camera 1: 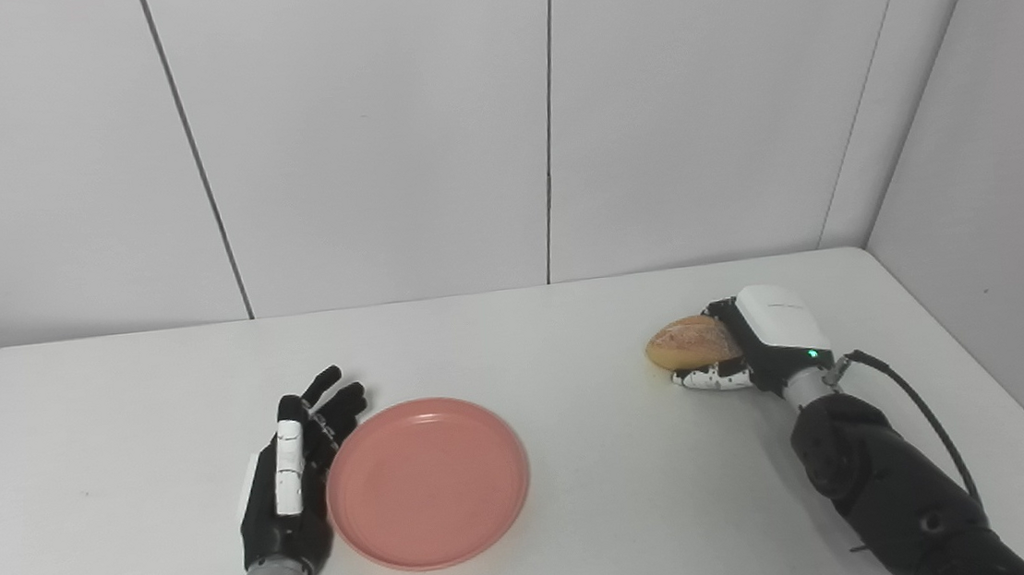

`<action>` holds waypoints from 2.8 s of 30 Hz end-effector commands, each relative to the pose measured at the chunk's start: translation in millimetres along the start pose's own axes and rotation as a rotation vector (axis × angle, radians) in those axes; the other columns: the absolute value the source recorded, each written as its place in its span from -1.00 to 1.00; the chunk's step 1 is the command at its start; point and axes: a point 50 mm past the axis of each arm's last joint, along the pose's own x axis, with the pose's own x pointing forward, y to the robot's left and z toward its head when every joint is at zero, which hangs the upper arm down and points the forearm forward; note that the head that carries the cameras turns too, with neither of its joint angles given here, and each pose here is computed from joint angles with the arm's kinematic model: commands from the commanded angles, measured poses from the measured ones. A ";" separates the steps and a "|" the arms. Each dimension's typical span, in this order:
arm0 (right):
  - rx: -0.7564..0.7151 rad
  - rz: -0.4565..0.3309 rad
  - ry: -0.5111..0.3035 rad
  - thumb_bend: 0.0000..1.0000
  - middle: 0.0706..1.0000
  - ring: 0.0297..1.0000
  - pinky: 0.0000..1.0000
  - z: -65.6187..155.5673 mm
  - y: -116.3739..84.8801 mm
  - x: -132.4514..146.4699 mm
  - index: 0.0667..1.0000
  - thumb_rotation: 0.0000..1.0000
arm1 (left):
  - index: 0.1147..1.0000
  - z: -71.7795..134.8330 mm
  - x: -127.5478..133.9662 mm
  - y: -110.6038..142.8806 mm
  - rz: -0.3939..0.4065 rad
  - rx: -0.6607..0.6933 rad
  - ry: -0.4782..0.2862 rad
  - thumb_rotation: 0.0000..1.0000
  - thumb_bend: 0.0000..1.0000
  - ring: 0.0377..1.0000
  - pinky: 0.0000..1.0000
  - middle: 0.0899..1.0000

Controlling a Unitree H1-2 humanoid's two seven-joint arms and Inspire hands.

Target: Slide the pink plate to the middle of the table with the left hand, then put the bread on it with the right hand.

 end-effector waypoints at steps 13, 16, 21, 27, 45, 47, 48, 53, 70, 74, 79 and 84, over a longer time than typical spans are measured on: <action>0.003 -0.099 -0.075 0.01 -0.32 -0.47 -0.55 11.4 -30.7 17.7 -0.10 -0.70 | 0.48 -15.3 -5.8 4.7 0.026 -0.009 0.081 0.87 0.59 0.57 0.83 0.40; 0.017 -0.100 -0.074 0.00 -0.32 -0.47 -0.56 11.6 -30.9 16.6 -0.10 -0.70 | 0.45 -16.3 -5.7 5.1 0.035 -0.008 0.085 0.86 0.58 0.54 0.83 0.37; 0.049 -0.108 -0.074 0.00 -0.30 -0.46 -0.54 14.4 -36.1 14.8 -0.10 -0.70 | 0.45 -16.2 -6.0 4.4 0.039 -0.003 0.091 0.86 0.60 0.53 0.81 0.34; 0.107 -0.155 -0.070 0.00 -0.30 -0.44 -0.52 19.6 -52.2 18.0 -0.10 -0.69 | 0.43 -17.3 -5.5 2.7 0.050 -0.003 0.099 0.83 0.60 0.55 0.80 0.37; 0.257 -0.234 -0.219 0.00 -0.30 -0.42 -0.52 71.1 -96.0 8.9 -0.11 -0.70 | 0.46 -24.9 -0.6 -13.9 0.106 0.014 0.069 0.72 0.63 0.68 0.73 0.65; 0.258 -0.230 -0.246 0.00 -0.29 -0.41 -0.51 82.0 -97.5 4.9 -0.11 -0.70 | 0.46 -24.5 -0.4 -15.4 0.104 0.016 0.064 0.70 0.64 0.69 0.74 0.67; 0.257 -0.228 -0.255 0.00 -0.28 -0.40 -0.50 86.3 -98.2 3.2 -0.10 -0.70 | 0.46 -24.3 -0.4 -16.1 0.103 0.017 0.062 0.70 0.65 0.70 0.76 0.69; 0.259 -0.209 -0.305 0.00 -0.28 -0.41 -0.51 110.8 -102.4 -7.5 -0.10 -0.70 | 0.46 -24.6 -0.2 -20.6 0.089 0.020 0.062 0.72 0.66 0.75 0.81 0.71; 0.313 -0.103 -0.430 0.00 -0.30 -0.45 -0.54 154.4 -92.6 -32.8 -0.10 -0.70 | 0.41 -28.1 -1.1 -32.4 0.074 0.016 0.066 0.72 0.66 0.74 0.71 0.74; 0.324 -0.053 -0.440 0.00 -0.28 -0.42 -0.51 167.7 -83.3 -39.5 -0.10 -0.70 | 0.41 -28.5 -1.4 -34.1 0.070 0.006 0.072 0.72 0.64 0.75 0.74 0.75; 0.326 -0.001 -0.489 0.00 -0.27 -0.42 -0.52 186.3 -73.4 -45.8 -0.10 -0.70 | 0.40 -27.8 -2.3 -36.6 0.068 0.006 0.074 0.71 0.63 0.73 0.70 0.72; 0.298 0.047 -0.520 0.00 -0.20 -0.33 -0.43 204.9 -67.8 -44.7 -0.10 -0.70 | 0.42 -26.4 -0.5 -38.0 0.065 0.001 0.075 0.68 0.66 0.72 0.66 0.70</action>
